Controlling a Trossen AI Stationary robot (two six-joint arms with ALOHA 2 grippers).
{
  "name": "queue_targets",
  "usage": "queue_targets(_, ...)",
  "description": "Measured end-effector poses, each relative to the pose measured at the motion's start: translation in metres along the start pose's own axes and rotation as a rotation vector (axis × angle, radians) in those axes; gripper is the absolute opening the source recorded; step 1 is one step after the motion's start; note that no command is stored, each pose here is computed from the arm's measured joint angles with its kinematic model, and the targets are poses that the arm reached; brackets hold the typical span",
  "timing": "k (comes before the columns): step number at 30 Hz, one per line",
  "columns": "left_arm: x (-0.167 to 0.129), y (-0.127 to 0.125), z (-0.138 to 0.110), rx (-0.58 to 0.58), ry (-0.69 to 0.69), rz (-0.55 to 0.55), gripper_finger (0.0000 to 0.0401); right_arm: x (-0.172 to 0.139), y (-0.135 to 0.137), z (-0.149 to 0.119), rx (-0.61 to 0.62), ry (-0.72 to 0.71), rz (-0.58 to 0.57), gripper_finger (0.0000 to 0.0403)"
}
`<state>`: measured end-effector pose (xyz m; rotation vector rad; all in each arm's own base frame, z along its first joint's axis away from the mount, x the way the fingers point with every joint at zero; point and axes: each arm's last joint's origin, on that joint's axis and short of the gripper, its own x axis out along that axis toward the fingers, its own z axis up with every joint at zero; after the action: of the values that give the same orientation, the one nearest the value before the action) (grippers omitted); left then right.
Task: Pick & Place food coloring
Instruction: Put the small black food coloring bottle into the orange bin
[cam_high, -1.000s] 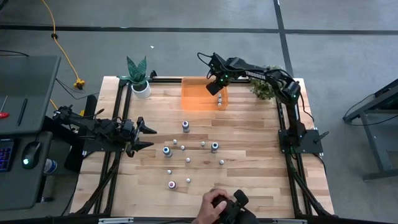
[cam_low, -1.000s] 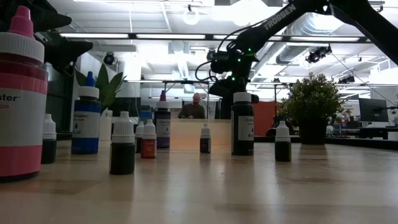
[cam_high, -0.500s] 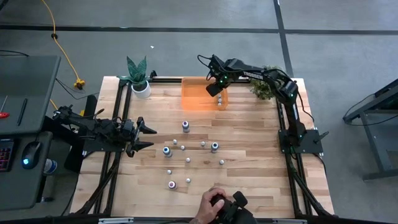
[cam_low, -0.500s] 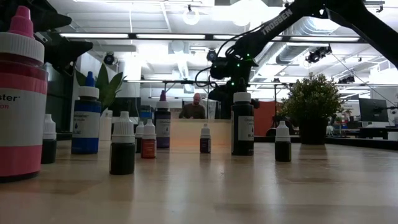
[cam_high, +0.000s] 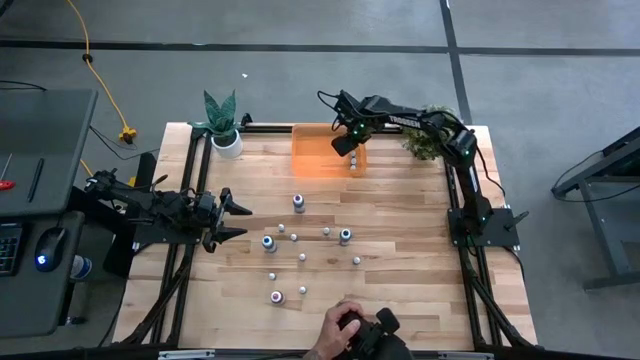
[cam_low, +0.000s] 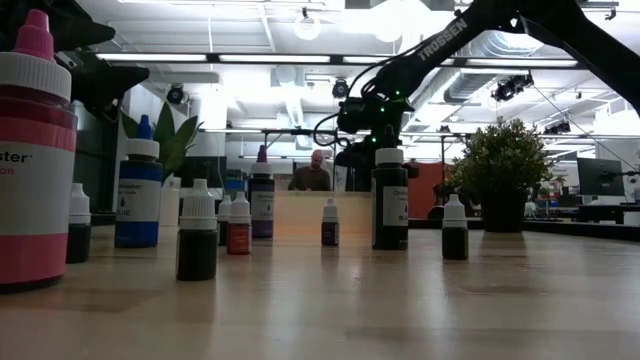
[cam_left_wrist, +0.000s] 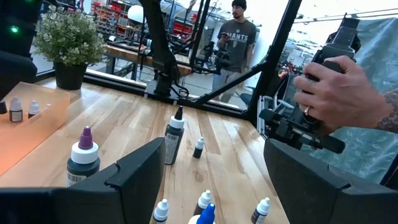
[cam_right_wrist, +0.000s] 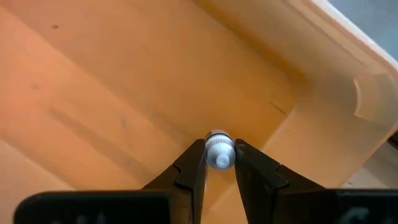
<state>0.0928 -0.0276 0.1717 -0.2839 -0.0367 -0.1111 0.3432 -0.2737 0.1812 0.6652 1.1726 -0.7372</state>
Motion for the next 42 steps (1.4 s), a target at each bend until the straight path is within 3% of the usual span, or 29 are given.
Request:
queue_targets(17, 0.0, 0.0, 0.0, 0.0, 0.0, 0.0, 0.0271, 0.0, 0.0, 0.0, 0.014, -0.003, -0.013, 0.0122)
queue_targets(27, 0.0, 0.0, 0.0, 0.0, 0.0, 0.0, 0.0271, -0.001, -0.001, 0.002, 0.004, -0.024, -0.02, 0.0124)
queue_targets(42, 0.0, 0.0, 0.0, 0.0, 0.0, 0.0, 0.0271, -0.059, -0.001, 0.002, -0.047, -0.162, -0.059, 0.0124)
